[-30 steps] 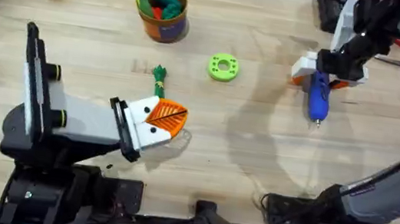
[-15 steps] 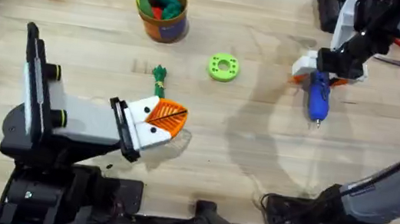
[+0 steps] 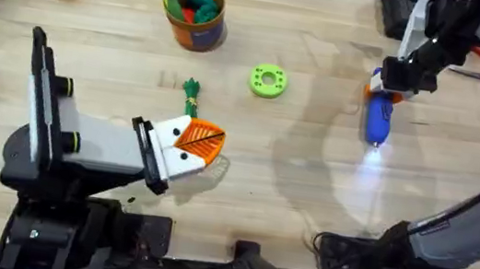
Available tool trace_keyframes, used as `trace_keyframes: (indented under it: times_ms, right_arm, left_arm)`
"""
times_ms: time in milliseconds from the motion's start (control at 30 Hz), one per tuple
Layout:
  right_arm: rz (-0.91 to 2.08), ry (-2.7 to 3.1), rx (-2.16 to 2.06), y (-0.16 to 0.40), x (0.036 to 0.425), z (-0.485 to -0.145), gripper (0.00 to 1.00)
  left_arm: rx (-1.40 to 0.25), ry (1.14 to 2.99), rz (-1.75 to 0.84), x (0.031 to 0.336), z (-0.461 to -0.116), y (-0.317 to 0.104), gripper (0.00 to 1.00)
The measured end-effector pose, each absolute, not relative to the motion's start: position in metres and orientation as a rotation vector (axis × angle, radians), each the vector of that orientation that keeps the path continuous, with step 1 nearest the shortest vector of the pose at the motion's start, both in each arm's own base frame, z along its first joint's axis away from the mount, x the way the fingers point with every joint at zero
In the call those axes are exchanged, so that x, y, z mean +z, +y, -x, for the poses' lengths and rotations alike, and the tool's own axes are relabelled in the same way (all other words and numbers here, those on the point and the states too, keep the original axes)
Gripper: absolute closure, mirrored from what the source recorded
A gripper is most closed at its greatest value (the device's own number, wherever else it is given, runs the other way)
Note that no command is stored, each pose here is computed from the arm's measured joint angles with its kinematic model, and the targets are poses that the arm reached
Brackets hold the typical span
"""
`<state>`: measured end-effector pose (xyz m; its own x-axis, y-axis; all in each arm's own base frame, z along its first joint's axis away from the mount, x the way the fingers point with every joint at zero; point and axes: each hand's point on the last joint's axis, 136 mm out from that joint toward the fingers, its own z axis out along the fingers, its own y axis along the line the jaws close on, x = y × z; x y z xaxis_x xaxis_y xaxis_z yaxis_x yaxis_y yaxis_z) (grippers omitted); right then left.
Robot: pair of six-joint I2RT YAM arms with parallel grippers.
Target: Pick up the gripper from the table and insert it into the empty holder that is missing its gripper. Then pick up a screw, insert it into the mounting hole, and use the screwdriver to tighten it. Finally, clean up the table by picking up the vegetable and placing it into the bucket.
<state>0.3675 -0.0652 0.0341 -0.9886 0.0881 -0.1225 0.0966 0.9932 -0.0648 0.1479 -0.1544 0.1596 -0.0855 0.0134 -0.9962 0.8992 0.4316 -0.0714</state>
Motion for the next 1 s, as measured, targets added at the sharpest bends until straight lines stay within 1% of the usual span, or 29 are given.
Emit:
trace_keyframes:
  times_ms: [333, 467, 500, 700, 733, 1000]
  right_arm:
    - [-0.139, 3.016, -0.106, -0.065, 0.036, -0.367, 0.972]
    - [-0.138, 2.978, -0.103, -0.064, 0.052, -0.368, 0.972]
    - [-0.134, 2.886, -0.081, -0.061, 0.084, -0.373, 0.972]
    - [-0.113, 2.626, -0.025, -0.051, 0.173, -0.382, 0.972]
    - [-0.088, 2.518, 0.003, -0.043, 0.210, -0.381, 0.972]
    - [0.037, 2.291, 0.200, 0.006, 0.271, -0.386, 0.972]
  left_arm:
    - [-0.913, 1.469, -0.856, 0.160, -0.148, -0.154, 0.991]
    - [-0.913, 1.469, -0.856, 0.160, -0.148, -0.154, 0.991]
    - [-0.913, 1.469, -0.856, 0.160, -0.148, -0.154, 0.991]
    - [-0.913, 1.469, -0.856, 0.160, -0.148, -0.154, 0.991]
    - [-0.913, 1.469, -0.856, 0.160, -0.148, -0.154, 0.991]
    - [-0.913, 1.469, -0.856, 0.160, -0.148, -0.154, 0.991]
